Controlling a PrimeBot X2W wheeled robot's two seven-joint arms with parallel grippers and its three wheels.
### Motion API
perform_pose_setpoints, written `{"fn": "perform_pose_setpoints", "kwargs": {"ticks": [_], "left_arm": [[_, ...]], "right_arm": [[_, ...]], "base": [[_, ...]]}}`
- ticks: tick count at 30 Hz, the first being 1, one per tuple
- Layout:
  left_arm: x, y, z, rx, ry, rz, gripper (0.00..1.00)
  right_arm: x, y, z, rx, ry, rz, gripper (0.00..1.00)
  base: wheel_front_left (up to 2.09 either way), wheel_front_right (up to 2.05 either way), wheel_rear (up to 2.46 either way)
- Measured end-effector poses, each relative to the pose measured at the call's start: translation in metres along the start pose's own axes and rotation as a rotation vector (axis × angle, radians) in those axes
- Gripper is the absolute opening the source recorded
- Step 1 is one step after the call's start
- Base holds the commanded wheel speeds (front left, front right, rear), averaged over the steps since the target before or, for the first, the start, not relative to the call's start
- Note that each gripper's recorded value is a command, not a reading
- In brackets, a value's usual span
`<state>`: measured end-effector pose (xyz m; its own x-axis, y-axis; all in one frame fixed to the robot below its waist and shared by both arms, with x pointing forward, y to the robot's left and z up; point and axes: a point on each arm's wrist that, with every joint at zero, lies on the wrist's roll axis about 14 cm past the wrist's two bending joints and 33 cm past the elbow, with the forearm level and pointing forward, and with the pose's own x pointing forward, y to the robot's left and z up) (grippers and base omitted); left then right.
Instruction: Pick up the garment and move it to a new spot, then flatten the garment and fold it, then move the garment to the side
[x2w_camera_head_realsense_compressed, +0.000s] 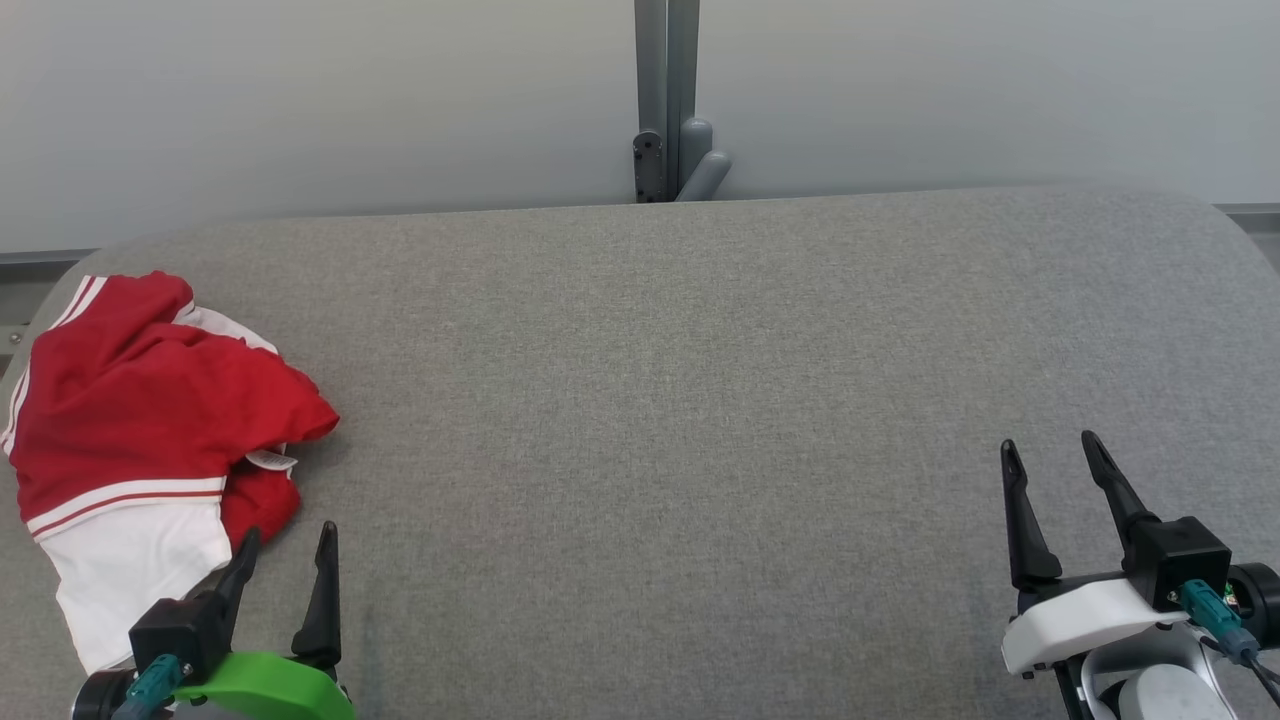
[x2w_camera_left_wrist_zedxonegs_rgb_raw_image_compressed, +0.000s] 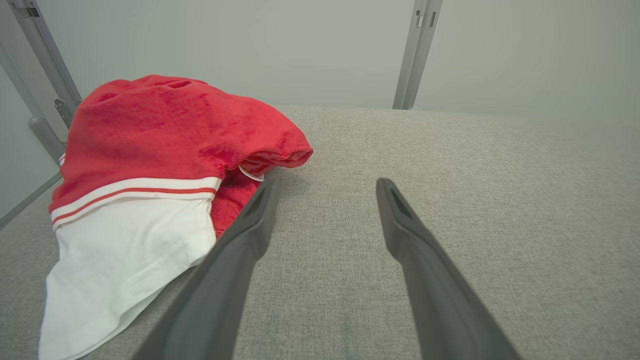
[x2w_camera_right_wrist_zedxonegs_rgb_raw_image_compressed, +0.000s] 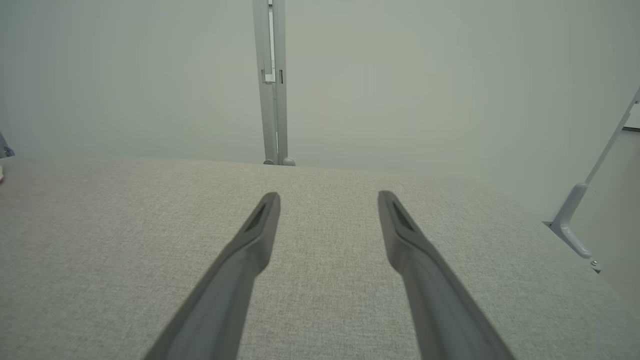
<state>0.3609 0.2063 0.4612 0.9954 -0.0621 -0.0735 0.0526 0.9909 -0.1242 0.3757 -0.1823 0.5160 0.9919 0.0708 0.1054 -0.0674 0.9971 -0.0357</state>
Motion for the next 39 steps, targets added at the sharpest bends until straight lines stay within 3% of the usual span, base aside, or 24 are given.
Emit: {"fn": "perform_pose_setpoints", "kwargs": {"ticks": [25, 39], "left_arm": [[-0.003, 0.006, 0.0, 0.0, 0.001, 0.018, 1.0], [-0.042, 0.054, 0.007, -0.011, -0.03, 0.178, 1.0]], "right_arm": [[0.003, 0.004, 0.0, 0.005, 0.0, 0.011, 1.0], [0.027, 0.072, -0.002, 0.029, 0.0, 0.208, 1.0]], "base": [[0.0, 0.0, 0.0], [0.0, 0.0, 0.0]]}}
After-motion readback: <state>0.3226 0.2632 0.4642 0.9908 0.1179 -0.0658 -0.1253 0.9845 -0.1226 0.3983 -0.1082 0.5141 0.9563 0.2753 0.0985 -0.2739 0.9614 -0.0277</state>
